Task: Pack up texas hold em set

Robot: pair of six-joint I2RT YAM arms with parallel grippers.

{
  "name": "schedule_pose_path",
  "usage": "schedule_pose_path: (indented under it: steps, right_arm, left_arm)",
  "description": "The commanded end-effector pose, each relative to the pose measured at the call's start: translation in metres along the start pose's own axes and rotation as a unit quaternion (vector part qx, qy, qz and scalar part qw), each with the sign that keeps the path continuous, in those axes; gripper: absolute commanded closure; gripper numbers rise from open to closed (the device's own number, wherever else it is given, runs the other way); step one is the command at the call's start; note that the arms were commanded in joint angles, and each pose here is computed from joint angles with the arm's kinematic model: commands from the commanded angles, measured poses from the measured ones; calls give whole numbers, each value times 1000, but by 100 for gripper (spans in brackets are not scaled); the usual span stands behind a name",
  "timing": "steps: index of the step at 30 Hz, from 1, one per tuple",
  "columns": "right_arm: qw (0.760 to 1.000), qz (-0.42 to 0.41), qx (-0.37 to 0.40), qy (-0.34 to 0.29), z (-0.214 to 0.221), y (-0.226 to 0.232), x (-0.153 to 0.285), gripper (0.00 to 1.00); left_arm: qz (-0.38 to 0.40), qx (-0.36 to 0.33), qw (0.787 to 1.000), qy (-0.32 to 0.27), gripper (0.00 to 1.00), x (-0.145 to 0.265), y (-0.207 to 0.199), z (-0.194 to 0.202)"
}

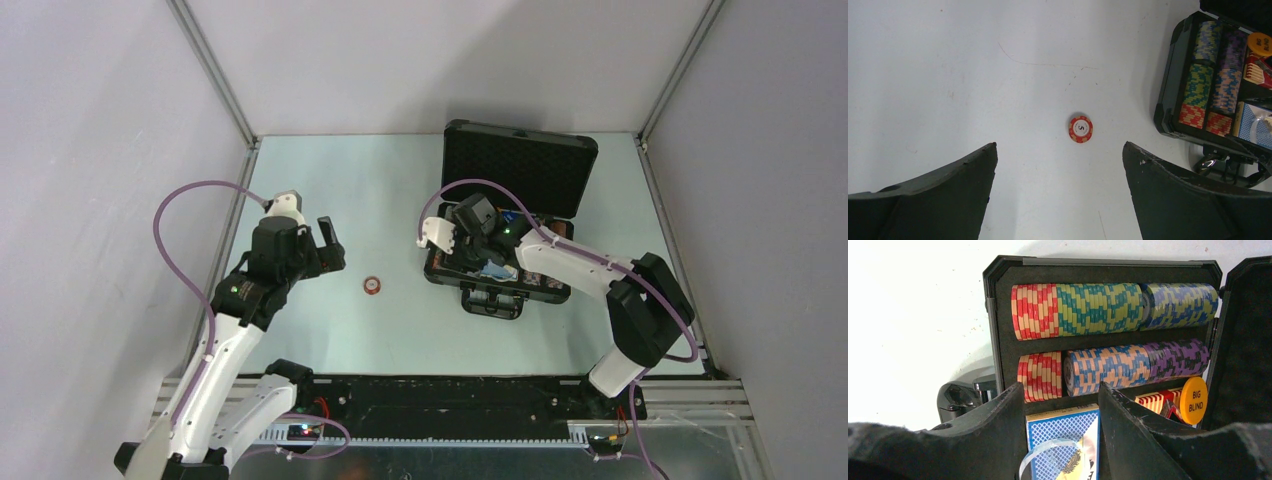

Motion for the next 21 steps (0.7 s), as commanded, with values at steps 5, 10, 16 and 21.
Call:
schedule_pose_path:
  steps: [5,10,16,21]
  right_arm:
    - [999,9,-7,-38,-16,-5,15,39]
    - [998,-4,-8,-62,-27,2,21,37]
    - [998,-33,-6,-51,-22,15,18,37]
    - [999,-32,-3,-24,-12,17,6,38]
  left_arm:
    - [-4,-7,1000,0,1,-1,3,1]
    - [-5,-7,1000,0,0,-1,3,1]
    - [-5,-7,1000,0,1,-1,3,1]
    - [-5,-8,1000,2,0,-2,3,2]
Point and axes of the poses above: each gripper's point midway between its finger pads, its own x axis back along the fingers, its own y axis along the line the jaws close on, z = x × y, the point moved 2 cm from there along x, back along the fingers, and after that the axes turned 13 degrees about -x, right-handed, at the moved point
